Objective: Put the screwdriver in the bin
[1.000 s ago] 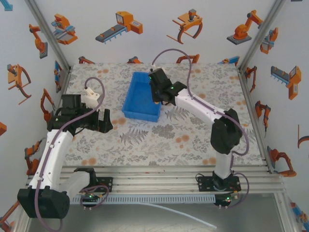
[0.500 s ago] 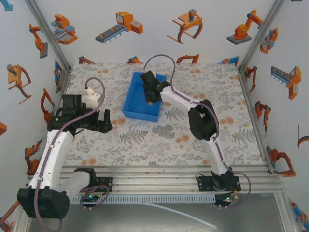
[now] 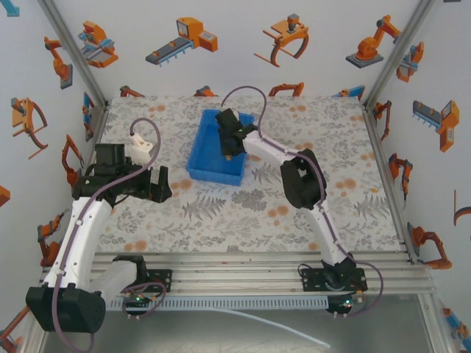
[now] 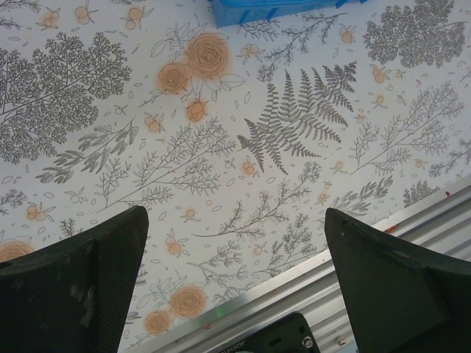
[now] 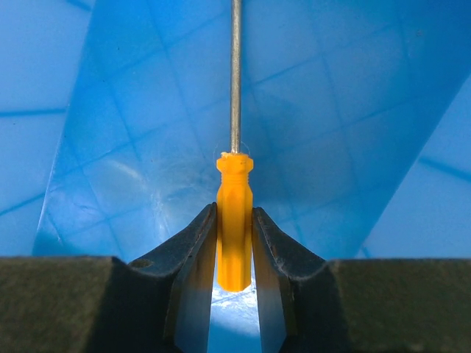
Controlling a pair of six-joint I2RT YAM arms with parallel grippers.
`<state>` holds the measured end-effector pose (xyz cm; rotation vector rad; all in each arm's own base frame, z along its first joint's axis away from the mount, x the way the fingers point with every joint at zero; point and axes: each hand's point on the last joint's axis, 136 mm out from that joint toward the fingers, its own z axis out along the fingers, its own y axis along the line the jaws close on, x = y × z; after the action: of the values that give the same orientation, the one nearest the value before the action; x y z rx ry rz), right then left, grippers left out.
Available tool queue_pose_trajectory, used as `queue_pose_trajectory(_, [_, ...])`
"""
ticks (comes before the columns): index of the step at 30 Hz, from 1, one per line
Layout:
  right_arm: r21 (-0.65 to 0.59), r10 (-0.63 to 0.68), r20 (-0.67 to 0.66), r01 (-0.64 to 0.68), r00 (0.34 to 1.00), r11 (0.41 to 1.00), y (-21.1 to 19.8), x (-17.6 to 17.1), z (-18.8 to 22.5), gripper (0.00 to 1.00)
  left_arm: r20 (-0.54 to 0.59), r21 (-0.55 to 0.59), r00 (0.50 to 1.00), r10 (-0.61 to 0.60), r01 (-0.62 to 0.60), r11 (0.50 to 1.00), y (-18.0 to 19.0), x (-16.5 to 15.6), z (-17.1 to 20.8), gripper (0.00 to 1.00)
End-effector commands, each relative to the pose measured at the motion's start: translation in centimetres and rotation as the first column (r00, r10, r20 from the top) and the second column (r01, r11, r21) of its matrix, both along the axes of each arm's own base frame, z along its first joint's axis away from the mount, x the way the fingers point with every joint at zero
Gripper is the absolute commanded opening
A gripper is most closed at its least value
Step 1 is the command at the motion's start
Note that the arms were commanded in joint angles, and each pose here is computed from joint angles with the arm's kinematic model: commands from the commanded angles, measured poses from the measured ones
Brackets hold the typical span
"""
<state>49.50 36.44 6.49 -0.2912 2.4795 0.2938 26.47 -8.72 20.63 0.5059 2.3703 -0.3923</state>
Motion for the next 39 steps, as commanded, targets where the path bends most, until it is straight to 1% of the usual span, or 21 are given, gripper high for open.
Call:
queue_pose_trajectory(1, [0.042,-0.005,0.009,0.005,1.000,0.999,0.8,0.7,0.5,0.29,0.014,-0.002,1.000,-0.007,0.007,1.000,-0.1,-0.2,0.4,0.97])
queue_pose_trajectory(7, [0.046,-0.004,-0.010,0.004,1.000,0.999,0.9,0.6,-0.2,0.30,0.010,-0.005,1.000,-0.007,0.007,1.000,-0.2,-0.2,0.4,0.97])
queue_pose_trajectory(10, [0.053,-0.002,-0.006,0.002,1.000,0.999,1.1,0.7,0.1,0.34,0.011,-0.001,1.000,-0.004,0.004,1.000,-0.1,-0.2,0.3,0.97])
queue_pose_trajectory(11, [0.052,-0.002,-0.005,0.002,1.000,0.999,1.0,0.8,0.3,0.37,0.013,0.001,1.000,-0.004,0.004,1.000,-0.1,-0.1,0.4,0.97])
queue_pose_trajectory(14, [0.044,-0.003,0.011,0.003,1.000,0.999,1.0,1.1,1.4,0.51,0.015,0.011,1.000,0.000,0.000,1.000,0.1,0.0,0.3,0.97])
queue_pose_trajectory(16, [0.036,0.000,0.037,-0.001,0.999,0.999,0.9,1.4,2.8,0.57,0.022,0.018,1.000,0.010,-0.011,1.000,0.2,0.2,0.2,0.97])
queue_pose_trajectory(19, [0.018,0.002,0.093,-0.004,0.996,1.000,0.6,2.0,5.7,0.62,0.031,0.033,0.998,0.049,-0.050,0.998,0.8,0.9,-0.2,0.97])
queue_pose_trajectory(23, [0.029,-0.002,0.199,-0.003,0.980,1.000,0.0,2.5,11.5,0.68,0.051,0.071,0.993,0.110,-0.113,0.991,1.9,2.0,-0.3,0.97])
queue_pose_trajectory(25, [0.033,-0.002,0.245,-0.007,0.969,0.999,-0.4,2.2,14.1,0.71,0.080,0.088,0.985,0.151,-0.158,0.983,2.6,2.9,0.0,0.97])
queue_pose_trajectory(26, [0.035,-0.004,0.270,-0.006,0.963,0.999,-0.8,2.1,15.5,0.87,0.098,0.096,0.979,0.181,-0.190,0.977,3.0,3.4,0.2,0.97])
queue_pose_trajectory(27, [0.037,-0.005,0.294,-0.006,0.956,0.999,-1.2,1.8,16.6,0.96,0.117,0.100,0.970,0.212,-0.224,0.970,3.5,3.9,0.5,0.97])
queue_pose_trajectory(28, [0.038,0.000,0.316,-0.013,0.949,0.999,-1.5,1.5,17.4,0.99,0.132,0.102,0.963,0.236,-0.250,0.963,3.8,4.4,0.7,0.97])
queue_pose_trajectory(30, [0.033,-0.002,0.369,-0.011,0.929,0.999,-2.7,0.7,18.9,0.99,0.153,0.100,0.945,0.290,-0.306,0.947,4.6,5.3,0.9,0.97])
queue_pose_trajectory(35, [0.003,0.005,0.437,-0.007,0.899,1.000,-6.3,-2.4,20.9,0.99,0.168,0.080,0.921,0.352,-0.369,0.926,5.1,7.5,0.6,0.97])
queue_pose_trajectory(37, [0.005,0.033,0.409,-0.038,0.912,0.999,-7.8,-3.8,20.5,0.99,0.155,0.095,0.922,0.356,-0.372,0.923,5.1,8.3,0.2,0.97])
queue_pose_trajectory(39, [0.036,0.025,0.332,-0.040,0.943,0.999,-10.1,-5.2,19.4,0.99,0.132,0.131,0.923,0.361,-0.378,0.917,5.4,9.2,-0.4,0.97])
